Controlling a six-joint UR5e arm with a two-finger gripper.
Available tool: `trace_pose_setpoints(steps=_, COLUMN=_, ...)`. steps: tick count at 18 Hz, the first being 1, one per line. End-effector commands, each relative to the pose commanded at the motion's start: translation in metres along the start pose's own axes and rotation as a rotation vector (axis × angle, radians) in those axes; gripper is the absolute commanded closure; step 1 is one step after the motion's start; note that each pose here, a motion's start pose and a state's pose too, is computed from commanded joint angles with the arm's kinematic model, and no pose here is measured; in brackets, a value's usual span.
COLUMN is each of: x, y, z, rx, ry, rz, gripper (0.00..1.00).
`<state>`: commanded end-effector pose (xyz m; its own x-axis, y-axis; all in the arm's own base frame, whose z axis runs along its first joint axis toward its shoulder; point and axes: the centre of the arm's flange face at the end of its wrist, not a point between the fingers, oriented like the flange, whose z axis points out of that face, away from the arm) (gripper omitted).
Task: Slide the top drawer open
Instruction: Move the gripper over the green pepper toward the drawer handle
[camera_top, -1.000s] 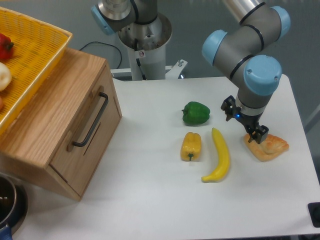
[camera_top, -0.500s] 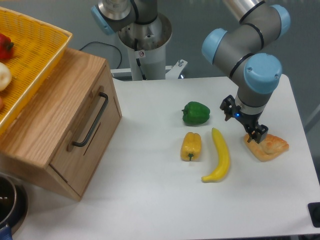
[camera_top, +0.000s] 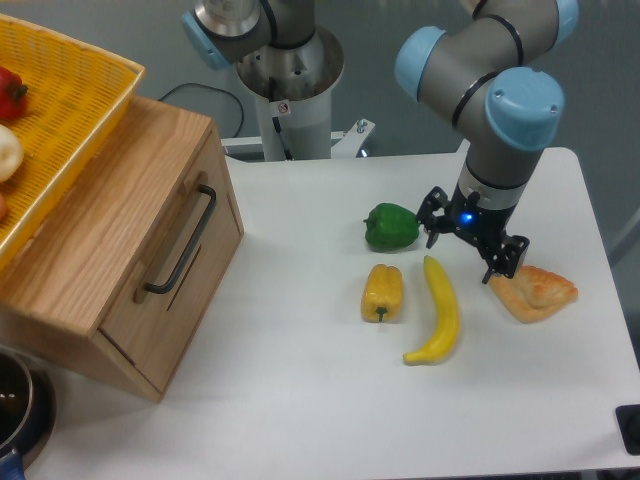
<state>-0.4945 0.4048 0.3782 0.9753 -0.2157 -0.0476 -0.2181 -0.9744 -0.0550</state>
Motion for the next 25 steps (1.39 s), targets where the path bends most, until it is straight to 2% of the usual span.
trace_pose_setpoints(steps=6, x=0.012, y=-0.007, z=-0.005, rx=-0.009, ry=0.052, rz=-0.002, gripper=0.0)
trace_pose_setpoints(steps=7, x=0.015, y=-0.009, z=-0.009, rx=-0.008, ry=0.069, rz=-0.03, gripper=0.0)
trace_pose_setpoints(steps=9, x=0.031, y=-0.024, z=-0.026, rx=0.051, ry=0.09, rz=-0.161, gripper=0.0)
trace_pose_setpoints(steps=12, x=0.057, y=-0.047, z=-0.043, rx=0.1, ry=0.094, rz=-0.15, gripper=0.0)
trace_pose_setpoints(steps=14, x=0.073, y=-0.052, z=-0.048, rx=0.101, ry=0.138, rz=-0.191, gripper=0.0)
trace_pose_setpoints(steps=16, x=0.093, y=-0.056, z=-0.061, rx=0.119, ry=0.2, rz=-0.215, gripper=0.1)
trace_pose_setpoints(steps=17, x=0.1, y=-0.059, z=-0.069, rx=0.147, ry=0.217, rz=-0.216, gripper=0.1)
trace_pose_setpoints(steps=18, x=0.107, y=-0.064, z=-0.078, rx=0.176, ry=0.231, rz=-0.225, gripper=0.17)
trace_pose_setpoints(steps=22, x=0.137, y=-0.085, z=-0.11, rx=0.218, ry=0.223, rz=-0.282, gripper=0.23)
trace_pose_setpoints(steps=23, x=0.147, y=-0.093, z=-0.117, rx=0.233, ry=0.222, rz=-0.288, gripper=0.2)
trace_pose_setpoints(steps=24, x=0.151, y=-0.095, z=-0.121, rx=0.238, ry=0.219, rz=-0.306, gripper=0.08)
trace_pose_setpoints(steps=25, x=0.151, y=-0.096, z=-0.121, rx=0.238, ry=0.221, rz=-0.315, gripper=0.05)
